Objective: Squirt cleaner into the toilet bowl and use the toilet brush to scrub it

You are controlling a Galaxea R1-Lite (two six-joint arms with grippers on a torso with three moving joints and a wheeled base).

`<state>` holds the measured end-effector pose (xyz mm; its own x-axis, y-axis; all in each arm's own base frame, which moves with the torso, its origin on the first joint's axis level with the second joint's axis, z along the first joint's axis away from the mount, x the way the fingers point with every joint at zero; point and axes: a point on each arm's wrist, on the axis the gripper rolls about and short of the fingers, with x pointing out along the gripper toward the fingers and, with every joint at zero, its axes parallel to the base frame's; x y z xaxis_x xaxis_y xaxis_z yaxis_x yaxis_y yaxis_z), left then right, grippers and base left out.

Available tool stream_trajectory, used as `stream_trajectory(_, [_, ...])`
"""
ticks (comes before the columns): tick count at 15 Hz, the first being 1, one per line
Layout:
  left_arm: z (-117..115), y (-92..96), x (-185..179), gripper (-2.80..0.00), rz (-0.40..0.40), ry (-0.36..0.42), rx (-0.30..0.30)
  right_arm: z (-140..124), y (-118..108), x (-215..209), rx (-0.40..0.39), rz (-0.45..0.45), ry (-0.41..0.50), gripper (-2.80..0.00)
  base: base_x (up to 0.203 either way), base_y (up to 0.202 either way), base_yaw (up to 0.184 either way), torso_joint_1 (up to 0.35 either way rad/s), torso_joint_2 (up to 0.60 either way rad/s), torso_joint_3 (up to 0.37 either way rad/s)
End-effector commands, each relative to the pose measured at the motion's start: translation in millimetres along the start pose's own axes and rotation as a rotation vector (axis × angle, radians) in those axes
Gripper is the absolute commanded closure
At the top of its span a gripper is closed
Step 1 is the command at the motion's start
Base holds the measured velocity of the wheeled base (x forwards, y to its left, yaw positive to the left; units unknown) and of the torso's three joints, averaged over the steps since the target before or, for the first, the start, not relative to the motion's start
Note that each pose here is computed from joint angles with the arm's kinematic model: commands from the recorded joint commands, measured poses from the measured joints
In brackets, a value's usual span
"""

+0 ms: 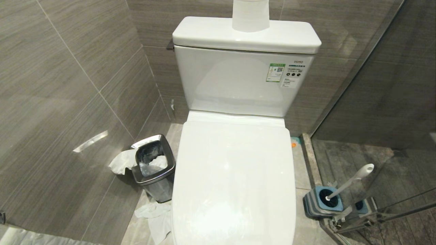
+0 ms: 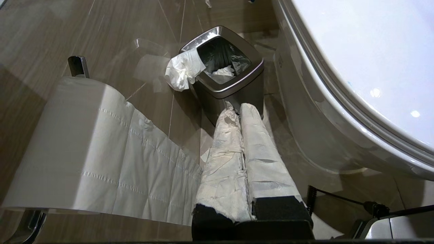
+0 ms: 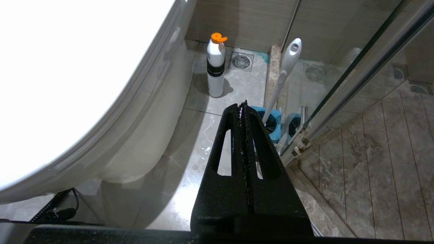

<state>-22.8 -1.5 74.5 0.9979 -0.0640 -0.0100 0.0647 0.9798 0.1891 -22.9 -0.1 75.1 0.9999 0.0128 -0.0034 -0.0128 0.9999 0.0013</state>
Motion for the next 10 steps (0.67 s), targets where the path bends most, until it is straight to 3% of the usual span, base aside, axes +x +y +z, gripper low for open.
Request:
stream_trajectory(1, [-0.9,0.0,0.3,0.00,0.006,0.006,-0.023,0.1,0.0,0.0,0.000,0.001,0.000,0.00,0.000,0.000,0.000,0.000,0.00,0.000])
stream_trajectory(3, [-0.8,0.3,0.2,0.00,0.017,0.007,-0.119,-0.1,0.0,0.1,0.000,0.001,0.001,0.00,0.000,0.000,0.000,0.000,0.00,0.000])
stream_trajectory(5, [-0.6,1.1,0.1,0.00,0.052,0.005,-0.177,0.2,0.0,0.0,0.000,0.001,0.000,0.00,0.000,0.000,0.000,0.000,0.00,0.000])
stream_trajectory(10, [-0.5,1.3,0.0,0.00,0.062,0.005,-0.191,-0.2,0.2,0.1,-0.017,0.009,0.003,0.00,0.000,0.000,0.000,0.000,0.00,0.000])
